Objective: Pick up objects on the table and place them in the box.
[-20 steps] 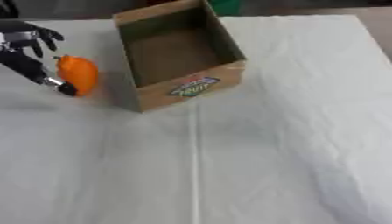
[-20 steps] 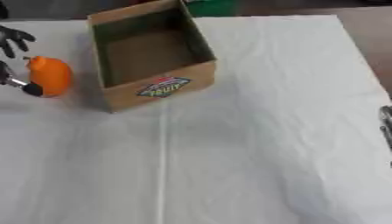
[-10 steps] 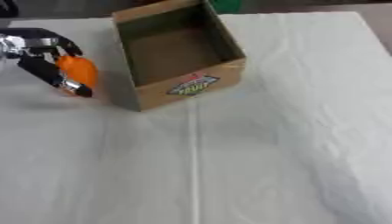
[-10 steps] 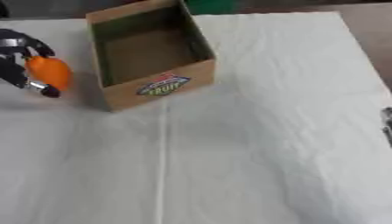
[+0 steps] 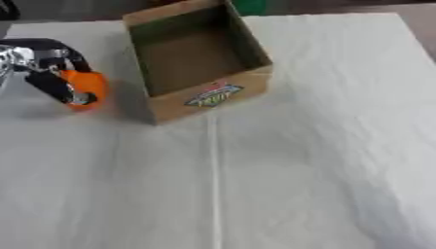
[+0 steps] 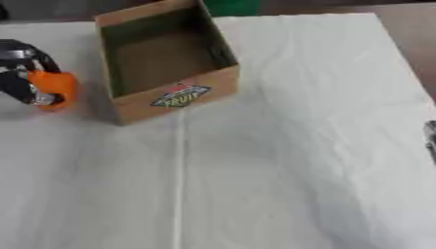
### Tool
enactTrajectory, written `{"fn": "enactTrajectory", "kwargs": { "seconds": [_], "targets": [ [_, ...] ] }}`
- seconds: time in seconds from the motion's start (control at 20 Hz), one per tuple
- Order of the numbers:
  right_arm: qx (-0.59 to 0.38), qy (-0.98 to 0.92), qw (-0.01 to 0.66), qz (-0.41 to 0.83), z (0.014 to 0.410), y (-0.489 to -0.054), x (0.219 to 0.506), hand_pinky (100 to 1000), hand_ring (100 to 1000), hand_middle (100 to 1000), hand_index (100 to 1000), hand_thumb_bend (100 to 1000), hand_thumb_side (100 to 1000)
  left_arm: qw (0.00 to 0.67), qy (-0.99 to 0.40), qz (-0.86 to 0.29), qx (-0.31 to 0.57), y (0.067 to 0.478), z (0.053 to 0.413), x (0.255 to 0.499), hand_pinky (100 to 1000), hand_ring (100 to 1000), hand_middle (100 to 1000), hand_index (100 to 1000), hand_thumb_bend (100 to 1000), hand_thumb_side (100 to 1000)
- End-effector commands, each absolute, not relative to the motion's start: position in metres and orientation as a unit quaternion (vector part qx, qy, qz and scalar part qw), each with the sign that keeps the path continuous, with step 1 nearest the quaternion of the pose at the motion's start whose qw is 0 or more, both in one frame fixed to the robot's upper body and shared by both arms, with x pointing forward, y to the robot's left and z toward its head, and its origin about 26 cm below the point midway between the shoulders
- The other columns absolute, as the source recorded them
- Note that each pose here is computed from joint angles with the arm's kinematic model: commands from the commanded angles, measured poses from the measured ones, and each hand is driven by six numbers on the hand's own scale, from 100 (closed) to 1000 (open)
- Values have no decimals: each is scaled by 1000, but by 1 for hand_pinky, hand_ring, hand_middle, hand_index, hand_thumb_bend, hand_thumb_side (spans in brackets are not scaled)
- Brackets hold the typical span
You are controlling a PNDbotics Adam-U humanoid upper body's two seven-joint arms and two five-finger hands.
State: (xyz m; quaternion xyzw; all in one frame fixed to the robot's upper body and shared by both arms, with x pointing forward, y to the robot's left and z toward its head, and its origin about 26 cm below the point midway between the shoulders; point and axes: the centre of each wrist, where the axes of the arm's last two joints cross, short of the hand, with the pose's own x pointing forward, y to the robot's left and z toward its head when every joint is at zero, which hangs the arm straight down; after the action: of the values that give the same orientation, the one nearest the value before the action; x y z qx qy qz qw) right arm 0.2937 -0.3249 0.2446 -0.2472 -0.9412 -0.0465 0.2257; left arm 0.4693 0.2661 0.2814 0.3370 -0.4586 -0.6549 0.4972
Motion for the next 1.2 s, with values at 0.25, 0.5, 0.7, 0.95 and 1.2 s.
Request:
{"fn": "enactTrajectory", "kwargs": {
  "seconds": [0.25, 0.5, 0.7, 0.95, 1.2],
  "targets": [
    [-246, -944, 215, -45, 252, -326, 291, 781, 796, 771, 838, 100, 1000, 474, -446, -659, 377, 269, 299, 465, 401, 651, 744, 780, 100, 506],
    [-245, -944, 215, -47, 251, -326, 291, 781, 795, 770, 838, 100, 1000, 457, -454, -655, 395, 268, 307, 461, 369, 617, 733, 762, 100, 535],
    [-244, -944, 216, -49, 251, -326, 291, 782, 793, 767, 838, 100, 1000, 423, -489, -621, 443, 266, 320, 454, 221, 485, 595, 642, 100, 508],
    [-243, -944, 217, -52, 251, -326, 291, 782, 792, 765, 837, 100, 1000, 340, -558, -531, 539, 259, 334, 444, 100, 382, 499, 526, 100, 485],
    [-242, -944, 217, -55, 250, -327, 290, 782, 791, 764, 837, 100, 1000, 261, -597, -473, 593, 247, 357, 431, 100, 364, 483, 510, 100, 471]
  ]
}}
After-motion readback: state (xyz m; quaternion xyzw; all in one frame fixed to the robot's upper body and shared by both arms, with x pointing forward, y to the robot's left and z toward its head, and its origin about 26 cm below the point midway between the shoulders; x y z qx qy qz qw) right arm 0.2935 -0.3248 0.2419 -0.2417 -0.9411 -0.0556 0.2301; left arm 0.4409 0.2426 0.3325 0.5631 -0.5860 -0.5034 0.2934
